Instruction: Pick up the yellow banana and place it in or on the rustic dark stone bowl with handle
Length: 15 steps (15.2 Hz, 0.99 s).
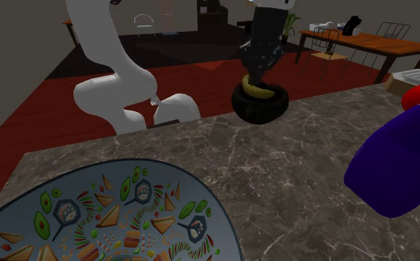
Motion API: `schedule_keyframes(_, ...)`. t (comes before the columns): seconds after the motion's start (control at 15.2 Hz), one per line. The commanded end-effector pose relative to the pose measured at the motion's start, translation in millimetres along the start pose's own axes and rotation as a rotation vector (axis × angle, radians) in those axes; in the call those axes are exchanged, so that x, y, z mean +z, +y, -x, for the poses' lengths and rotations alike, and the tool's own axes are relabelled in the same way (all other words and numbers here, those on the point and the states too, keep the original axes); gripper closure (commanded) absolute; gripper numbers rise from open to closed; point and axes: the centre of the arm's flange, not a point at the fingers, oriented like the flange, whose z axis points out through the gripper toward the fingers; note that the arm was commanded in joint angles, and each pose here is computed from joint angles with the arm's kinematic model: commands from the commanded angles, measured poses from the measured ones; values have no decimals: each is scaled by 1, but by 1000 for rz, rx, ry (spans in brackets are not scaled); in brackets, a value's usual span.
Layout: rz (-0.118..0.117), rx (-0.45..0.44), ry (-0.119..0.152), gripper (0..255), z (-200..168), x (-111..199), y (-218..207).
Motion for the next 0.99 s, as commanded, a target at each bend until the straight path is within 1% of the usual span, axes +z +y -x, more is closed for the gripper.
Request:
schedule_keyframes(0.0,0,0,0,255,0,2,0)
schedule_keyframes(0.2,0,0,0,255,0,2,0)
schedule_keyframes(0.26,0,0,0,0,0,2,0)
schedule_keyframes(0.4,-112,-101,-139,0,2,-4,14)
schedule_keyframes(0.46,-128,-116,-159,0,3,-5,16)
schedule_keyframes(0.92,-128,-116,-159,0,9,34,11)
